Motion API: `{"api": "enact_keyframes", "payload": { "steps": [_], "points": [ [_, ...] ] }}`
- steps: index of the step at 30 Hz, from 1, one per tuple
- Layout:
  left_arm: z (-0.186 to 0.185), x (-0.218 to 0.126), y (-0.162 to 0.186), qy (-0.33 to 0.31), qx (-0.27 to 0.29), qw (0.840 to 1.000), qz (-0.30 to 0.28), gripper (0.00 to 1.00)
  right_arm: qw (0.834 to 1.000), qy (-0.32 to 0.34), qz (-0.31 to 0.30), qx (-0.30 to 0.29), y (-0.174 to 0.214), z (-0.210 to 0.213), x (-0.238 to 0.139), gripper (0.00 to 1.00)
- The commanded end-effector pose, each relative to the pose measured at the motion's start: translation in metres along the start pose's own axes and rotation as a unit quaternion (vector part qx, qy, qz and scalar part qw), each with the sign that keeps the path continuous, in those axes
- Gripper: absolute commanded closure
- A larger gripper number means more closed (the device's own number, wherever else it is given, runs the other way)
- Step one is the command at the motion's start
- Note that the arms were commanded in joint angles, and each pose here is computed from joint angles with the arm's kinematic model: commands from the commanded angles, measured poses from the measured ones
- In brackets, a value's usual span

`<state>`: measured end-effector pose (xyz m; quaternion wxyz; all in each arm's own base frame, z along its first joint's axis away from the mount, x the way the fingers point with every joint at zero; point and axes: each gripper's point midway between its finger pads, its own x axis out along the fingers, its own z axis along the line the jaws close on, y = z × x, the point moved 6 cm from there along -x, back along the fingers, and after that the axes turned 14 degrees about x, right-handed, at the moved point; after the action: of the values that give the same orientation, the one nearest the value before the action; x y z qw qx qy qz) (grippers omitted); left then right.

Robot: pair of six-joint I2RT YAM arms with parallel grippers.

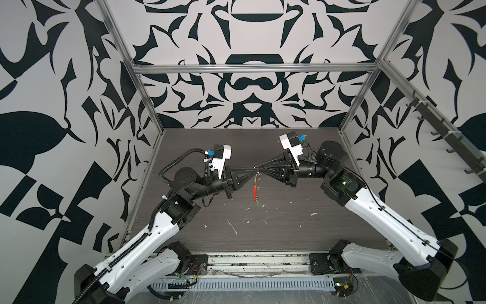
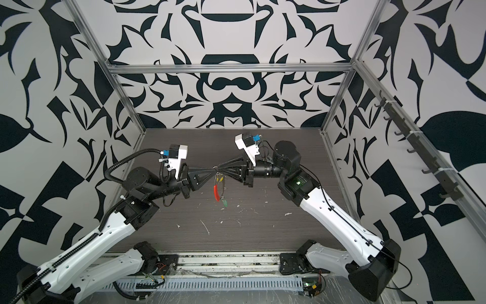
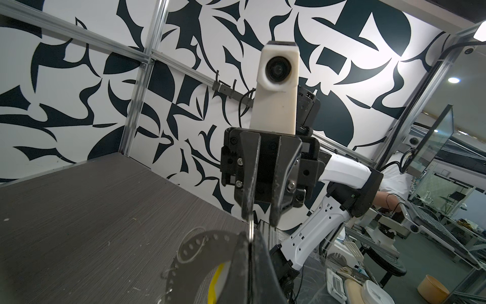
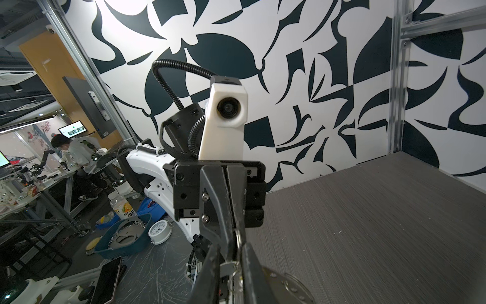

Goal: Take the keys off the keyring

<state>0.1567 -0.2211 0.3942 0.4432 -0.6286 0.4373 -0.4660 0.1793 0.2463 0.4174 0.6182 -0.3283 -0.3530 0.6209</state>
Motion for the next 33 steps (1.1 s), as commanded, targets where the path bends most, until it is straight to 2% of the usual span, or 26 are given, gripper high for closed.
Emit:
{"api": "enact_keyframes", "payload": {
  "steps": [1, 5, 10, 14, 17, 20, 27, 33],
  "points": [
    [-0.003, 0.000, -0.006, 0.008, 0.010, 1.000, -0.018, 1.00, 1.000, -0.022, -0.006, -0.021, -0.009, 0.011, 0.001, 0.80],
    [-0.003, 0.000, -0.006, 0.010, 0.011, 1.000, -0.018, 1.00, 1.000, -0.021, -0.005, -0.019, -0.008, 0.010, 0.002, 0.84],
    [-0.002, 0.000, -0.005, 0.005, 0.008, 1.000, -0.017, 1.00, 1.000, -0.015, -0.008, -0.018, -0.007, 0.008, 0.002, 1.00],
    [0.000, 0.000, -0.004, -0.007, -0.003, 1.000, -0.006, 1.00, 1.000, -0.002, -0.005, -0.022, -0.005, 0.008, 0.000, 1.00],
    [0.001, -0.002, -0.003, -0.023, -0.007, 1.000, 0.011, 0.81, 1.000, 0.014, 0.014, -0.019, -0.002, 0.009, -0.002, 1.00],
    [-0.001, -0.007, -0.004, -0.036, -0.001, 0.999, 0.027, 0.71, 0.999, 0.032, 0.039, -0.013, 0.002, 0.010, -0.005, 1.00],
    [-0.006, -0.003, 0.001, -0.011, -0.020, 0.994, 0.103, 0.70, 0.994, 0.059, 0.092, -0.009, 0.013, 0.013, -0.012, 1.00],
    [-0.011, 0.004, 0.006, 0.032, -0.053, 0.985, 0.158, 0.69, 0.991, 0.068, 0.112, -0.006, 0.012, 0.014, -0.013, 1.00]
  ]
}}
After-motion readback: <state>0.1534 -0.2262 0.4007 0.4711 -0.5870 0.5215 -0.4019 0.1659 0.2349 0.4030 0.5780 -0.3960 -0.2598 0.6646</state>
